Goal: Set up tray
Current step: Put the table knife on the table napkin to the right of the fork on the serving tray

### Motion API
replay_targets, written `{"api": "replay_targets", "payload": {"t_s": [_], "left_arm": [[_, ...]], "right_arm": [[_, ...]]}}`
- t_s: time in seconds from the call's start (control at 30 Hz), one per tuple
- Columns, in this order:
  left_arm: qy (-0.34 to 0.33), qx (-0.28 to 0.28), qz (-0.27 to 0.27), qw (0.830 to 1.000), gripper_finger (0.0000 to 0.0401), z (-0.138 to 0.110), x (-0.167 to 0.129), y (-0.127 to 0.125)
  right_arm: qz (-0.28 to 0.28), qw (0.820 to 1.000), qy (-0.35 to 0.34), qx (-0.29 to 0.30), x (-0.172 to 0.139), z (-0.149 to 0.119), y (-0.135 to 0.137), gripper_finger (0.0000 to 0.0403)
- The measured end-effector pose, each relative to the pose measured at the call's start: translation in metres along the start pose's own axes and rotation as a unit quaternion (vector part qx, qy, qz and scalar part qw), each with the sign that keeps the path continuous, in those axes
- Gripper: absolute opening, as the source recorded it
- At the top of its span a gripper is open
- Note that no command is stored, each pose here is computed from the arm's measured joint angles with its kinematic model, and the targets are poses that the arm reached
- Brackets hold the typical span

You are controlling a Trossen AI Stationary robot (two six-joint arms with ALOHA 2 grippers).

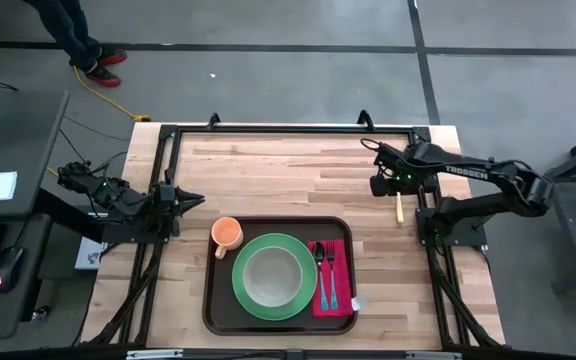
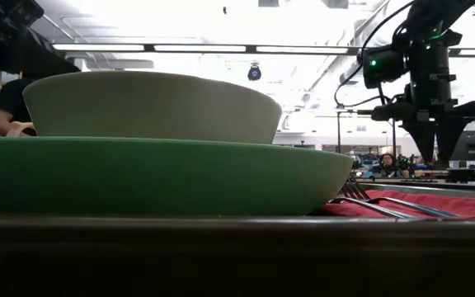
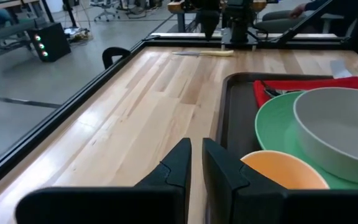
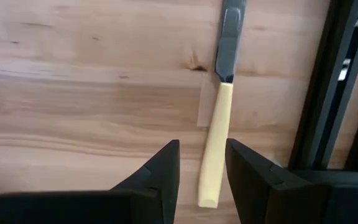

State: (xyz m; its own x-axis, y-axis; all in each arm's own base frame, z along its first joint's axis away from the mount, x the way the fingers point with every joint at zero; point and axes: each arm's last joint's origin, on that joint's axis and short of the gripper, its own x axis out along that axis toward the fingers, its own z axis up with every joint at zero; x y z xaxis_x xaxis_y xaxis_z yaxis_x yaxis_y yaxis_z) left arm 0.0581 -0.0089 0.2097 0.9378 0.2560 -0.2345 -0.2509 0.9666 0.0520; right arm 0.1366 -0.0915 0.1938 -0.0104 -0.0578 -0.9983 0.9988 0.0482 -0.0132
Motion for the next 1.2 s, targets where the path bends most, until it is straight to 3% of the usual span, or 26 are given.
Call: {"api": "replay_targets", "payload": {"t_s": [0.27,0.7,1.2], "left_arm": [[0.008,0.013,0.014,1.0,0.0069,-0.002,0.0,0.001],[0.009,0.014,0.016,1.0,0.0069,-0.003,0.0,0.001],[0.009,0.023,0.016,1.0,0.0069,-0.003,0.0,0.001]], "right_arm": [[-0.043,0.999,0.022,0.016,0.015,0.01,0.002,0.0108],[-0.044,0.998,0.035,0.015,0.025,0.02,0.005,0.0108],[-0.091,0.994,0.046,0.028,0.043,0.03,0.006,0.0108]]}}
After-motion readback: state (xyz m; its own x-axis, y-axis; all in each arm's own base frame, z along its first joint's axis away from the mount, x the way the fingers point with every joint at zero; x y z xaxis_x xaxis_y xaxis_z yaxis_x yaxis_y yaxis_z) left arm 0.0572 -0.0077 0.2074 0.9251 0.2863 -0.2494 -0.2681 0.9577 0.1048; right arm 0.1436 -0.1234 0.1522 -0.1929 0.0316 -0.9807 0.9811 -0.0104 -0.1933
